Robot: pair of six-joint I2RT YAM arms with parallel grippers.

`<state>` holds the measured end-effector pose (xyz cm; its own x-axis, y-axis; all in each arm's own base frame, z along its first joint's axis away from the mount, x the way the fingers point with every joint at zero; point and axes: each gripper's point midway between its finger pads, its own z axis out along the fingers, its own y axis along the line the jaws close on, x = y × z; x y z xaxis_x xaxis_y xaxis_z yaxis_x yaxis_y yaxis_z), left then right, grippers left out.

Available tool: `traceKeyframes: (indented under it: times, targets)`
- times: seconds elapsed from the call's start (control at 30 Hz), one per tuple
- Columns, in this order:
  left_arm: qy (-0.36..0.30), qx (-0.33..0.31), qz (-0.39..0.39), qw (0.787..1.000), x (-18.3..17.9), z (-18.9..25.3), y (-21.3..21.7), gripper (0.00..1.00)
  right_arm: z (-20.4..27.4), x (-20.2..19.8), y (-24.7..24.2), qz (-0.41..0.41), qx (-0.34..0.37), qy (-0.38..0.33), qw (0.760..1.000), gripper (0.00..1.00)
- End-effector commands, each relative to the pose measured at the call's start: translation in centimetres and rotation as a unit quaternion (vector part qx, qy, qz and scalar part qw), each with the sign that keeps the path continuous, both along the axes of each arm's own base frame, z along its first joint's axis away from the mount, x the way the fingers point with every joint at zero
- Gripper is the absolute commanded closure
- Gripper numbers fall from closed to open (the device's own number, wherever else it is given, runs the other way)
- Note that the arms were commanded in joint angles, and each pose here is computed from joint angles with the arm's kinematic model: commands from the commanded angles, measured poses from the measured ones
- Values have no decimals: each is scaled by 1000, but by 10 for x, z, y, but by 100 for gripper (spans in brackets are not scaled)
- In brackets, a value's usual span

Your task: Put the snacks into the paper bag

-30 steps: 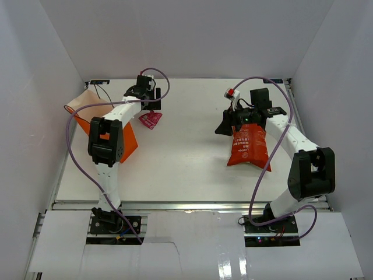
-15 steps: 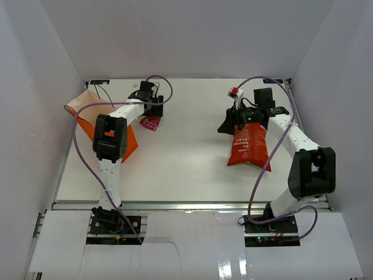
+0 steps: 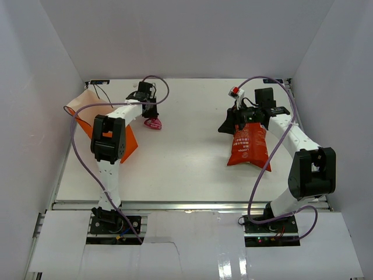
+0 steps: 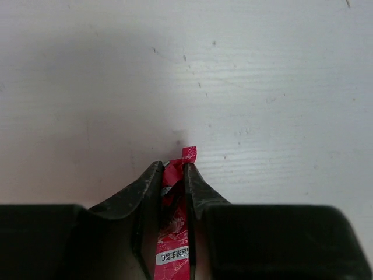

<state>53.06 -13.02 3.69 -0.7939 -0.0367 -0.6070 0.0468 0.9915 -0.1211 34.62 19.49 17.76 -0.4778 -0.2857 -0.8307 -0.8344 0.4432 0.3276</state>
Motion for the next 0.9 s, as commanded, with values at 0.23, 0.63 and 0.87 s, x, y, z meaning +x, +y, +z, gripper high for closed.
traceKeyframes:
  times: [0.23, 0.63, 0.87]
  targets:
    - [-73, -159, -85, 981, -72, 149, -58, 78, 23, -5, -1, 5, 17, -28, 999, 35]
    - [-268, -150, -25, 951, -182, 335, 3, 80, 27, -6, -3, 2, 17, -36, 999, 35]
    - [-328, 8, 130, 936, -221, 374, 100, 83, 31, -6, -2, 3, 20, -39, 999, 35]
